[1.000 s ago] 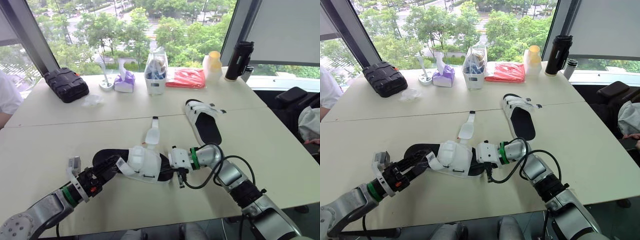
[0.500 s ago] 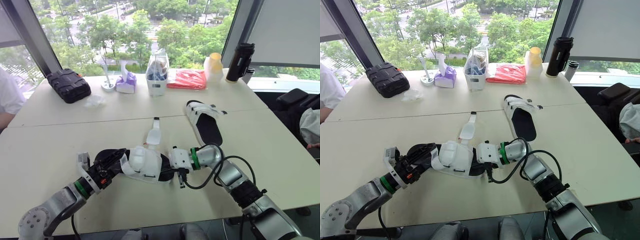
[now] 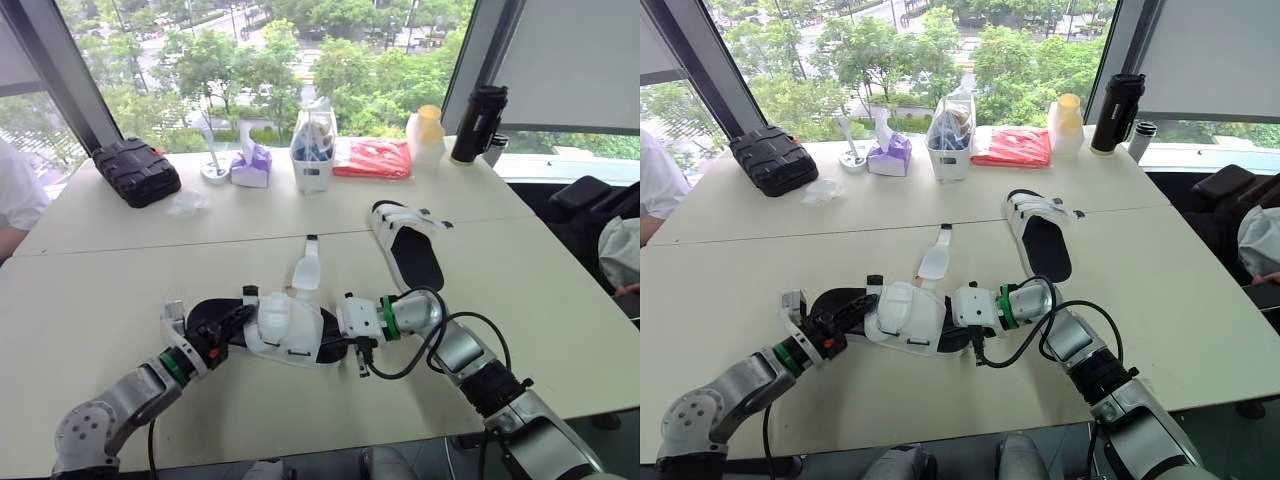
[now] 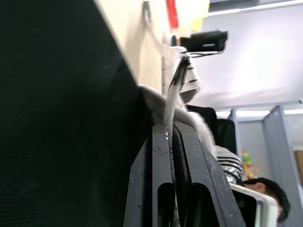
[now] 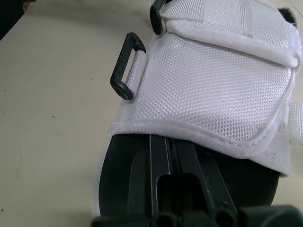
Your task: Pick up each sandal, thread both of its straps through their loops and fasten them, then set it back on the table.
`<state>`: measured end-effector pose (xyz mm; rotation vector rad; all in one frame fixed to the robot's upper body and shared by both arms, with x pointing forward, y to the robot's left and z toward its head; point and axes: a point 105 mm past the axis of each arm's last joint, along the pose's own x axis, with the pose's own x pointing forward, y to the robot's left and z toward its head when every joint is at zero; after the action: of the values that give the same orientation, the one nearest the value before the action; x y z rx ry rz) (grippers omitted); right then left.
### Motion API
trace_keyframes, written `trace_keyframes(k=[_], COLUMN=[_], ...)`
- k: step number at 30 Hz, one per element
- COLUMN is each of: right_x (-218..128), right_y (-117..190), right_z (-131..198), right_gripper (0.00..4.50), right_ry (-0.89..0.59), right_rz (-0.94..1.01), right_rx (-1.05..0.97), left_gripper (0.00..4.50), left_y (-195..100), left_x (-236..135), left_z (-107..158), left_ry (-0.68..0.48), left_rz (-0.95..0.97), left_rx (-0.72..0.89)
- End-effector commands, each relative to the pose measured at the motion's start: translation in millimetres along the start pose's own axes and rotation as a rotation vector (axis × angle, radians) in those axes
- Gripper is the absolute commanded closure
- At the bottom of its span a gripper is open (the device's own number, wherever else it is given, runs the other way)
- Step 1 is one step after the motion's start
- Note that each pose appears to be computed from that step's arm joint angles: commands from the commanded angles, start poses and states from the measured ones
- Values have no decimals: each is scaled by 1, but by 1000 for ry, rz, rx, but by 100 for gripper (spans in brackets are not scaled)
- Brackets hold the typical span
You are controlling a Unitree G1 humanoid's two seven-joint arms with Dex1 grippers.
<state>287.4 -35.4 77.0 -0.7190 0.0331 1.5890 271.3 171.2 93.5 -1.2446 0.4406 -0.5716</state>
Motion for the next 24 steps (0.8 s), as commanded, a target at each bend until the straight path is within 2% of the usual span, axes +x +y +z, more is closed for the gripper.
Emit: trace_keyframes(k=[1,7,10,16,24], right_x=[9,10,10,9,7], right_y=[20,18,18,20,25], right_z=[-21,-21,-22,-22,-24], right_gripper=[450,450,450,450,450], right_ry=[79,79,82,88,99], right_rz=[82,81,84,92,110], right_rx=[47,46,42,33,23], left_gripper=[443,443,443,443,443], left_y=[-33,-80,-95,-103,-112], left_x=[-2,-2,1,8,18], left_z=[8,23,17,7,13], left_ry=[31,31,101,206,228], left_rz=[-141,-360,-445,-515,-582], left_rx=[116,363,421,491,527])
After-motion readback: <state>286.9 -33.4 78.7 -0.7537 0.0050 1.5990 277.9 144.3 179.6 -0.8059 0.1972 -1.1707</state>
